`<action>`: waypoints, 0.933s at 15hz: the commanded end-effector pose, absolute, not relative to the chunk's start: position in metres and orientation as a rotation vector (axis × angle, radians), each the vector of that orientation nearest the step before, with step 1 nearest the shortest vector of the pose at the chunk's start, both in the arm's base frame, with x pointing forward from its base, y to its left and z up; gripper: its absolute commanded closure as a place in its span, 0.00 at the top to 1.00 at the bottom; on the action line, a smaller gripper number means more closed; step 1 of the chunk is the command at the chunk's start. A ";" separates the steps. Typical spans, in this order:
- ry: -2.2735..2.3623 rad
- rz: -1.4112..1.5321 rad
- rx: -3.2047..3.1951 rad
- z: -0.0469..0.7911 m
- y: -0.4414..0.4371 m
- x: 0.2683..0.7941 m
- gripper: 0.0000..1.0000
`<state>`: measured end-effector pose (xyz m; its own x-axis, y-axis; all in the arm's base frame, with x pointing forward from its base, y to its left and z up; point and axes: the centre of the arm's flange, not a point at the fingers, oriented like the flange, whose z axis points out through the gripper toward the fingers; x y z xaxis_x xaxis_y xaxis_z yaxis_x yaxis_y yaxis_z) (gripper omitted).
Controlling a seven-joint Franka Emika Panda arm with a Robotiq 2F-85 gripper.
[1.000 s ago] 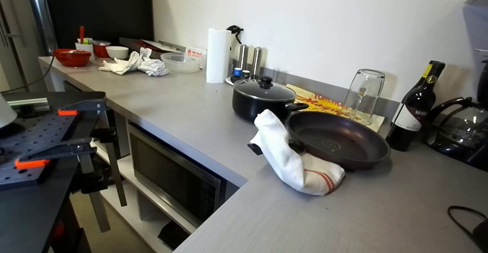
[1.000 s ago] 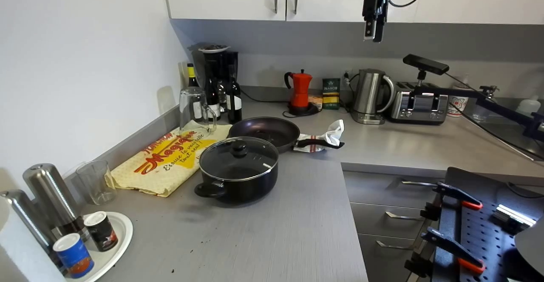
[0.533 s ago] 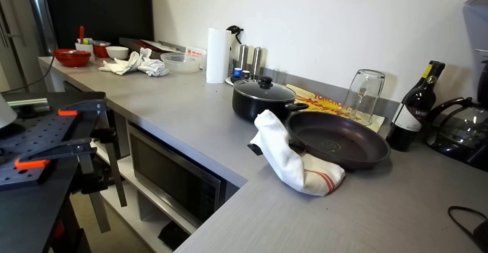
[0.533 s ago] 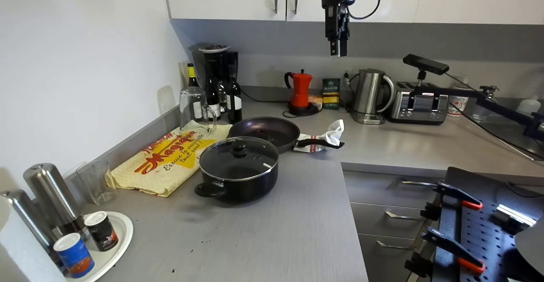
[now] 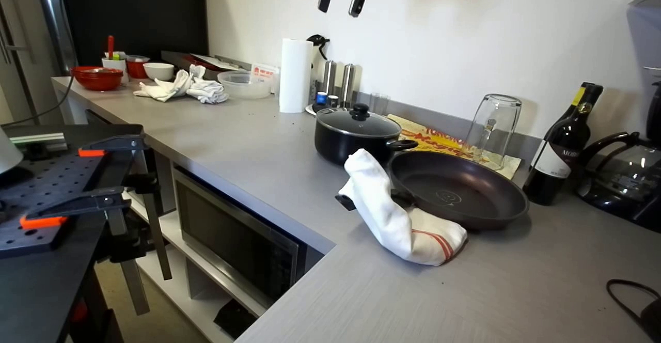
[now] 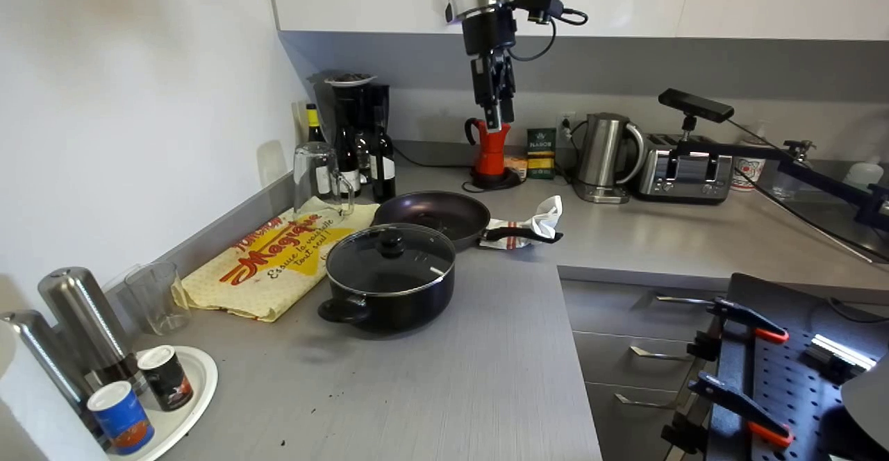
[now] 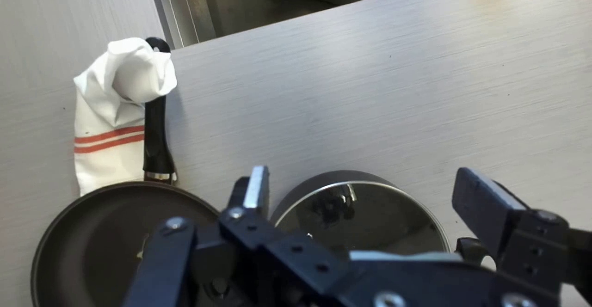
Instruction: Remove the lid from the pot
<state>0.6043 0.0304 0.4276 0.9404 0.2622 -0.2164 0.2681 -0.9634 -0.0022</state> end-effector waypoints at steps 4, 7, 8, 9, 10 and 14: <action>0.498 -0.303 3.022 0.394 0.071 0.657 1.00; 0.548 -0.317 3.014 0.371 0.093 0.669 1.00; 0.571 -0.328 3.008 0.361 0.101 0.673 1.00; 0.584 -0.341 3.004 0.354 0.108 0.676 1.00; 0.598 -0.357 2.997 0.344 0.115 0.680 1.00; 0.653 -0.399 2.969 0.311 0.137 0.693 1.00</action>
